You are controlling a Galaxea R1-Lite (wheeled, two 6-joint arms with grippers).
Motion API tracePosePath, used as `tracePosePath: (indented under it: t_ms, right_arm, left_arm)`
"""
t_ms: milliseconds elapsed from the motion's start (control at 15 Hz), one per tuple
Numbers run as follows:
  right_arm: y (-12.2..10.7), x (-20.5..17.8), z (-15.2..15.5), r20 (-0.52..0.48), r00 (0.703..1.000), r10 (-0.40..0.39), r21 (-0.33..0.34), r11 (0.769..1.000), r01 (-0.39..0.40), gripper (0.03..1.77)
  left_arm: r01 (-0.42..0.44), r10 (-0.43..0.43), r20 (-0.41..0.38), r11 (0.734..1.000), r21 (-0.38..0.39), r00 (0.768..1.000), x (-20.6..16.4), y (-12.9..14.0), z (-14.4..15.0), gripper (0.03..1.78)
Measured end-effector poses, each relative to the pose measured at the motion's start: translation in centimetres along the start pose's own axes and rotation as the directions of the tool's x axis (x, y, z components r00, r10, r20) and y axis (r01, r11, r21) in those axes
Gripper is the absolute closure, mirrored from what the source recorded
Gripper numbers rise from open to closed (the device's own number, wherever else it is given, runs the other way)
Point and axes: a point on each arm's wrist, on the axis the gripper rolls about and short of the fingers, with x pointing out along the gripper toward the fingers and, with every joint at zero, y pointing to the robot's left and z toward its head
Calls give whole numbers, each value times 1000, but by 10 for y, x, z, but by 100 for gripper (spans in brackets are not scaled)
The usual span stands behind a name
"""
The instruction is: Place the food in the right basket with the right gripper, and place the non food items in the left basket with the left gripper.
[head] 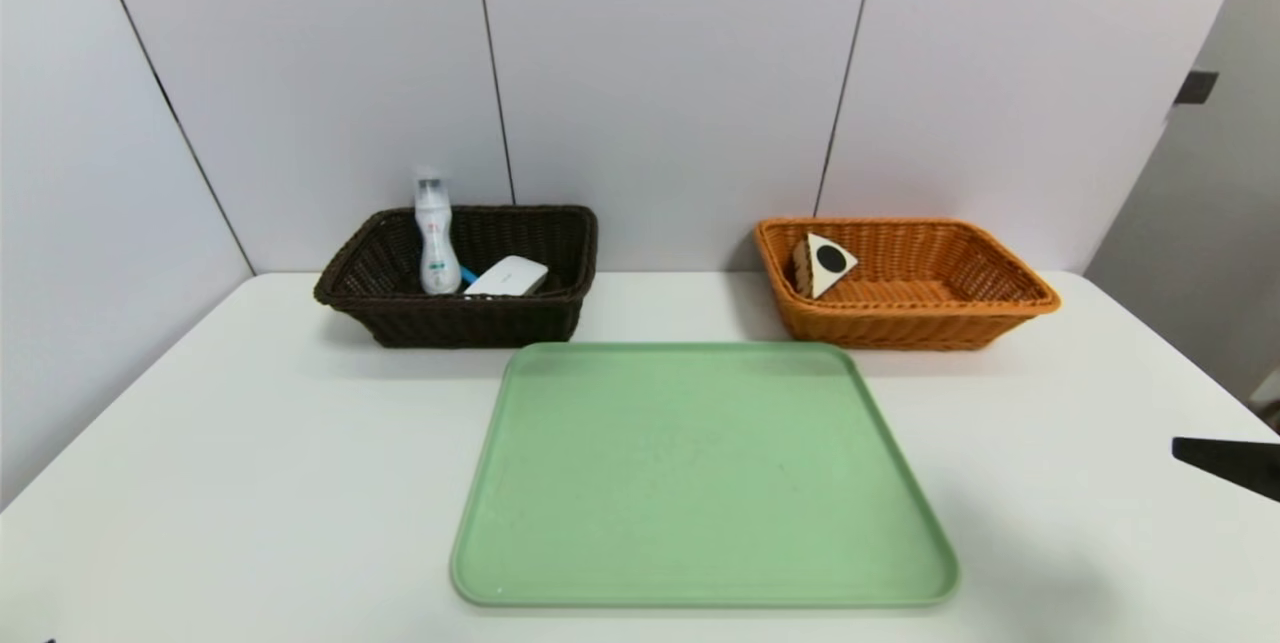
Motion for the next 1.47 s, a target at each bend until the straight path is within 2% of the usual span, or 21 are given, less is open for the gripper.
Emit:
tracePosePath:
  t_ms: [200, 333, 600, 800, 1000, 1333, 1400, 1467]
  right_arm:
    - [-10, -26, -39, 78, 997, -24, 19, 1000, 23, 10]
    - [-14, -45, -63, 166, 986, -30, 24, 999, 26, 10]
    - [-20, -75, -103, 346, 937, -43, -16, 999, 51, 10]
    - [-21, -90, -128, 471, 882, -25, -49, 997, 54, 10]
    - [-22, -97, -153, 574, 815, 83, -170, 985, 20, 10]
    - [-22, -52, -168, 675, 727, 127, -246, 967, 59, 10]
    - [-23, -39, -172, 700, 702, 134, -264, 961, 80, 10]
    - [-23, -32, -173, 735, 664, 138, -275, 955, 106, 10]
  left_arm:
    - [41, -41, 83, 999, 5, 996, -13, -2, -33, 12]
    - [64, -66, 132, 998, 19, 989, -18, -3, -50, 12]
    - [59, -73, 217, 996, 69, 973, -22, -4, -78, 12]
    - [50, -68, 284, 996, 69, 956, -25, -4, -82, 12]
    - [34, -59, 399, 997, 70, 915, -25, -3, -74, 12]
    - [7, -52, 484, 996, 94, 873, 2, -5, -84, 12]
    - [3, -53, 503, 995, 100, 863, 9, -6, -88, 12]
    - [3, -54, 518, 995, 99, 854, 15, -6, -93, 12]
